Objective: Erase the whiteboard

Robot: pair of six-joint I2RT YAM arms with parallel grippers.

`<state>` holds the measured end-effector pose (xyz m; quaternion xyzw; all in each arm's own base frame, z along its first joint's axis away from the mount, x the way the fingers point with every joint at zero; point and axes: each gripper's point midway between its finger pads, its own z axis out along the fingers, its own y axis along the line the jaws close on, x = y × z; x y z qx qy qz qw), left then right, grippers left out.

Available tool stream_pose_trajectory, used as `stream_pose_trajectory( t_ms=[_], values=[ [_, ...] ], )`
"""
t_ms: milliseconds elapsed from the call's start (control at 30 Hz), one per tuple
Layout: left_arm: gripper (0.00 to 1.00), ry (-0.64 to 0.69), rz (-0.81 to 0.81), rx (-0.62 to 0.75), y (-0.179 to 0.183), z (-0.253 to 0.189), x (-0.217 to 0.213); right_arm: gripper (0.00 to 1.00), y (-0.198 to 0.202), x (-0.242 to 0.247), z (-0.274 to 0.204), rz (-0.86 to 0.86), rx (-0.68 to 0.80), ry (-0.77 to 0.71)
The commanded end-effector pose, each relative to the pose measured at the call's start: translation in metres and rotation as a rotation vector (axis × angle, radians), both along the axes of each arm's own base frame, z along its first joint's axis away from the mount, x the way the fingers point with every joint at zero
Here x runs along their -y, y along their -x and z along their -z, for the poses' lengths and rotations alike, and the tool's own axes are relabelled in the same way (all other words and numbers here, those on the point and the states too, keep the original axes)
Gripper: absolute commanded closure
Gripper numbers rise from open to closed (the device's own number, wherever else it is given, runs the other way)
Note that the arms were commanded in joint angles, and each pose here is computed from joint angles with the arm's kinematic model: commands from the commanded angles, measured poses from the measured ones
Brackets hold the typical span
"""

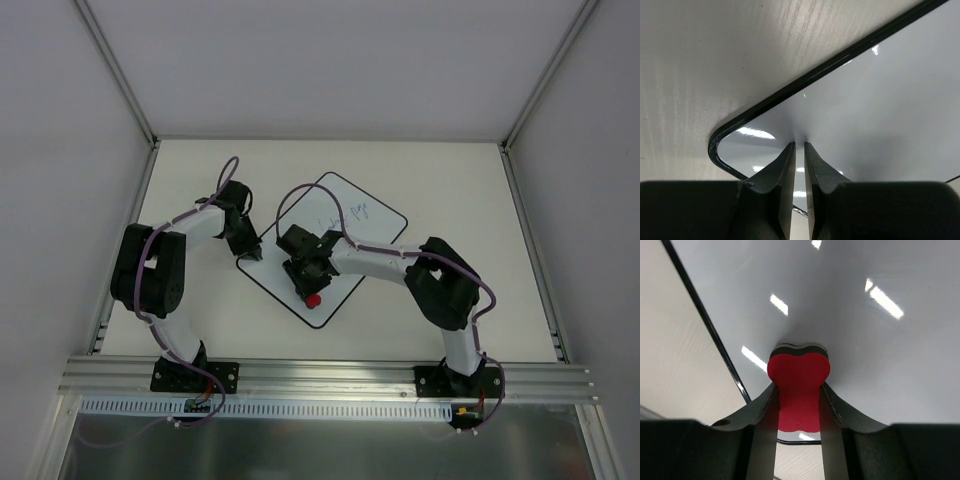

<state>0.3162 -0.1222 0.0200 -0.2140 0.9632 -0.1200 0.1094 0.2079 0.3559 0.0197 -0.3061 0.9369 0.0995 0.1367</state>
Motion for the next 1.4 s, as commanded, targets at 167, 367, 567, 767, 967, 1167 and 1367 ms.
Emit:
stream_pose_trajectory(
  t_ms=[167, 367, 567, 767, 967, 1167, 1367],
  values=[
    [0.81, -0.043, 0.01, 0.08, -0.011, -0.022, -0.014, 1.0, 0.027, 0.036, -0.004, 0.003, -0.139, 0.059],
    [0.8, -0.04, 0.052, 0.141, -0.018, -0.039, -0.006, 0.99, -0.075, 0.072, -0.043, 0.167, 0.062, 0.083],
    [0.81, -0.054, 0.138, 0.184, -0.021, -0.049, 0.015, 0.98, -0.148, 0.083, -0.062, 0.235, 0.159, 0.102],
    [0.82, -0.043, 0.193, 0.14, -0.01, -0.036, 0.037, 0.98, -0.196, 0.089, -0.06, 0.28, 0.198, 0.111],
    [0.83, -0.043, 0.229, 0.11, 0.001, -0.025, 0.048, 0.98, -0.216, 0.088, -0.04, 0.284, 0.185, 0.123],
    [0.84, -0.043, 0.248, 0.079, 0.008, -0.015, 0.051, 0.93, -0.223, 0.088, -0.021, 0.287, 0.16, 0.134],
    [0.85, -0.037, 0.261, 0.069, 0.011, -0.007, 0.054, 0.74, -0.224, 0.09, -0.023, 0.288, 0.158, 0.128]
  ],
)
